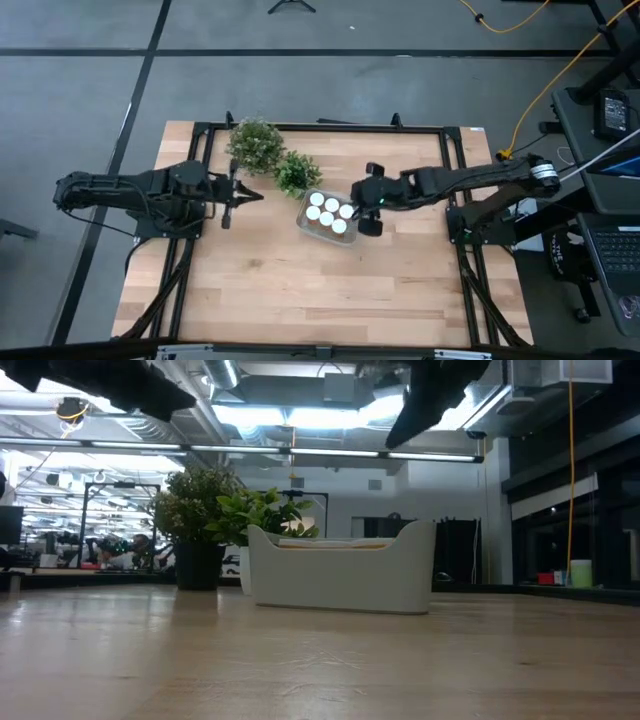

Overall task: Pick and place pill bottles into a basket
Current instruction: Return to Home Position

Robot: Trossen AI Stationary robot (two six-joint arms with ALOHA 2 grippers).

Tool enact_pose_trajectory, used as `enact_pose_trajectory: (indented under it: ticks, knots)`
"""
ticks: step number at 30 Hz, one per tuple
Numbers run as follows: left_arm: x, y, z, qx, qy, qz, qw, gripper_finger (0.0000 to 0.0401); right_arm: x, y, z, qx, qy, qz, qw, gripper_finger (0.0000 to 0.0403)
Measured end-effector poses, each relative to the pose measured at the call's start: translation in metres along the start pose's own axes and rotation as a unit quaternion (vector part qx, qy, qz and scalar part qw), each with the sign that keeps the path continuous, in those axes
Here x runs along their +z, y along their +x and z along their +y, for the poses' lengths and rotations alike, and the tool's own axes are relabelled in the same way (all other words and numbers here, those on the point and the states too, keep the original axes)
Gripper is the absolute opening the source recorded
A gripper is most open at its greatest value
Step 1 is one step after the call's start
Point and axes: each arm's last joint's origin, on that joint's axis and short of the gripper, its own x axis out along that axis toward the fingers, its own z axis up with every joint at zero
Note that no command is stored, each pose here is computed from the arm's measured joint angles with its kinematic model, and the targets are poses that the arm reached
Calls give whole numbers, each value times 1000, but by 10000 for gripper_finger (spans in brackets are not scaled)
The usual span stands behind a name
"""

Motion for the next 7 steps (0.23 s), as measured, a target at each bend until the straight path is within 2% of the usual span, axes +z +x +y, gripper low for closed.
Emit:
enact_pose_trajectory:
  ticks: [2,5,7]
  knots:
    - [-1,-9,2,8,-2,0,1000,1,-1,-6,-7,-5,-5,-14,1000,85]
    - [-4,-23,3,21,-15,-3,1000,2,-18,-6,-15,-12,-12,-50,999,20]
    - [-6,-30,4,32,-19,-24,999,2,-35,-4,-19,-5,-11,-86,996,11]
